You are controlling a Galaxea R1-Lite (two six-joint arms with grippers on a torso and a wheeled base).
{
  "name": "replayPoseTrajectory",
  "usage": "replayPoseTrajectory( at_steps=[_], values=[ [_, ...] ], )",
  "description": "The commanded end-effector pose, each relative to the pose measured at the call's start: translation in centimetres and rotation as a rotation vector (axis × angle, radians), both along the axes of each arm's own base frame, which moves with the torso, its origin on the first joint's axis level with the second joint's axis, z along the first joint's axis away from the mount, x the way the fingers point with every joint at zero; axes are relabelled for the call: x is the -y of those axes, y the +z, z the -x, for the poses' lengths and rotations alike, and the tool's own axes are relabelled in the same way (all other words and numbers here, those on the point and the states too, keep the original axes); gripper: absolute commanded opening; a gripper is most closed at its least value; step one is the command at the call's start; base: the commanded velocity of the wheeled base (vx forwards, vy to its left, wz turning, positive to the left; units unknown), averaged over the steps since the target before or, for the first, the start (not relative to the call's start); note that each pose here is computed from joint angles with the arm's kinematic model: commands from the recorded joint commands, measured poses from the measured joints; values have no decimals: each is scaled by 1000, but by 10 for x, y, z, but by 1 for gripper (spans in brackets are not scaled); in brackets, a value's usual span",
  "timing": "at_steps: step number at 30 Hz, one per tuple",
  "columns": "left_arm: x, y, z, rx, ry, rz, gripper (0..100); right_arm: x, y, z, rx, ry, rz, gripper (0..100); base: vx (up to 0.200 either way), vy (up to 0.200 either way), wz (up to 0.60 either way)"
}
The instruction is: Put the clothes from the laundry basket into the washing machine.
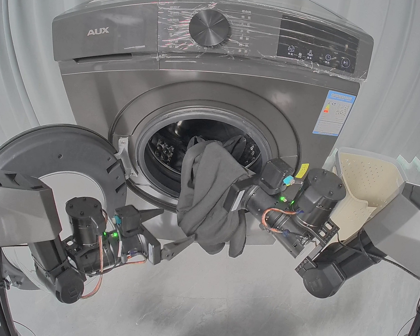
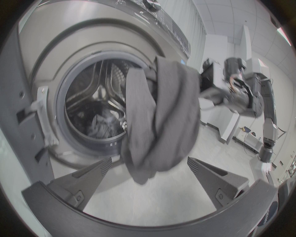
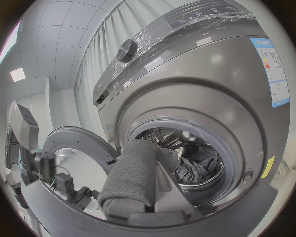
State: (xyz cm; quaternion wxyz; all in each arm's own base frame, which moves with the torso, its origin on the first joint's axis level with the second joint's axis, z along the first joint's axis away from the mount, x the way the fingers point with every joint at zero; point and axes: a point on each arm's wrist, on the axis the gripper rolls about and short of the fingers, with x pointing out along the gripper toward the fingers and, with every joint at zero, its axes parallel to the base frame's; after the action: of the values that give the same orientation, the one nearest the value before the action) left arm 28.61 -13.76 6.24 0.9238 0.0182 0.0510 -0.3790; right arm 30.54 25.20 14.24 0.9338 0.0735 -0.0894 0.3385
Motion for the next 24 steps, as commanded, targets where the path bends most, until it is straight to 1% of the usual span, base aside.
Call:
replayPoseTrajectory(
  at_steps=[1,2,4,9,12,14,17,19,20,24],
  values=[
    [15,11,-18,61,-4,57,100,-8,-12,14,-28,36,23,0,0,0,0],
    [18,12,-23,69,-5,70,100,-10,-13,16,-30,43,27,0,0,0,0],
    [21,10,-26,69,-6,75,100,-12,-14,18,-34,51,28,0,0,0,0],
    [26,2,-39,77,6,70,100,-18,-14,26,-35,75,30,0,0,0,0],
    [28,-7,-45,67,9,64,100,-21,-13,31,-37,91,31,0,0,0,0],
    [31,-17,-52,63,12,55,100,-24,-15,37,-43,108,36,0,0,0,0],
    [32,-20,-59,68,22,58,100,-25,-16,42,-49,117,42,0,0,0,0],
    [33,-19,-64,82,41,64,100,-24,-12,43,-43,117,36,0,0,0,0],
    [33,-20,-65,81,47,63,0,-24,-12,43,-42,117,35,0,0,0,0],
    [34,-21,-67,86,57,68,0,-21,-9,42,-40,107,30,0,0,0,0]
  ],
)
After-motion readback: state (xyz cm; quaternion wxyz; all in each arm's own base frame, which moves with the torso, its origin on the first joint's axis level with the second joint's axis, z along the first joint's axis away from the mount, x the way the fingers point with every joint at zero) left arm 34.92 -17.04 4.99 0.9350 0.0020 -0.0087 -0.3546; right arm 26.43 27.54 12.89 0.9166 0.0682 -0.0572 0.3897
